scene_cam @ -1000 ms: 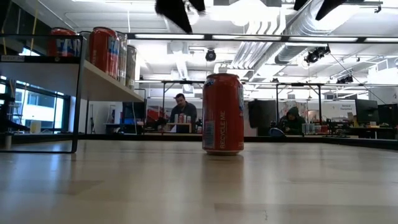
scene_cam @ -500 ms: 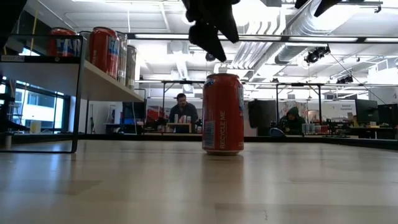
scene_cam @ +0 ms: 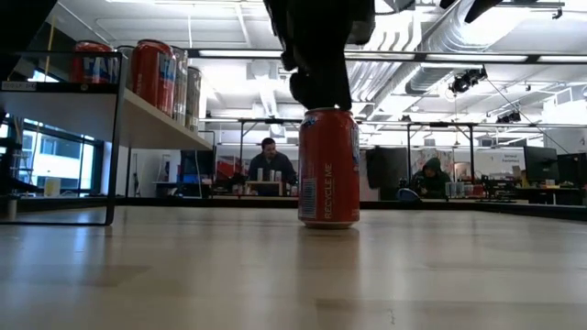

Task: Place canned beverage on shelf
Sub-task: Put the top red soda can on the shelf

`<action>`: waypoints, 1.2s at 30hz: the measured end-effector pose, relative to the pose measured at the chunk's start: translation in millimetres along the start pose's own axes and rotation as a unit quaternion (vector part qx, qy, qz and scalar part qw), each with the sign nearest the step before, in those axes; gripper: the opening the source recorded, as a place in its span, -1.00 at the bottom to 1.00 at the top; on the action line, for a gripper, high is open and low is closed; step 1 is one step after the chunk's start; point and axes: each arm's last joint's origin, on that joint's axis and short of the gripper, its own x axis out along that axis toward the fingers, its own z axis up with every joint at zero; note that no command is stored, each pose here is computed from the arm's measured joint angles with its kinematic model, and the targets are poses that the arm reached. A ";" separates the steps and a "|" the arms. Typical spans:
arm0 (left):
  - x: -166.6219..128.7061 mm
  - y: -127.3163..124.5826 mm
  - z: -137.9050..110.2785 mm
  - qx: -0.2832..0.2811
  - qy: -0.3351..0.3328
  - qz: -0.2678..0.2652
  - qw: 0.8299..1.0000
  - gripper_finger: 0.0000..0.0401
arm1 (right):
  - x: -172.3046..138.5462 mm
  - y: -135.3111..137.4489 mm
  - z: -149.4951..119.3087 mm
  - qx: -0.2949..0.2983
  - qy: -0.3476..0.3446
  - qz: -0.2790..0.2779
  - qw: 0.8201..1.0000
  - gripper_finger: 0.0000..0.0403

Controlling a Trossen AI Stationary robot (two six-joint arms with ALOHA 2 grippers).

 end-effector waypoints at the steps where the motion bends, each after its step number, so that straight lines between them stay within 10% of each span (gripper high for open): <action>1: 1.9 0.0 -0.7 0.000 0.005 0.000 1.000 0.82 | 0.0 0.0 0.0 0.002 0.000 0.000 1.000 0.95; 26: 36.6 -0.4 -8.7 0.027 0.056 0.017 0.998 0.81 | 0.0 0.0 -0.1 0.026 0.002 0.001 1.000 0.95; 36: 43.7 -1.1 -9.5 0.031 0.062 -0.002 0.998 0.48 | 0.1 -0.2 0.3 0.026 -0.005 -0.003 1.000 0.95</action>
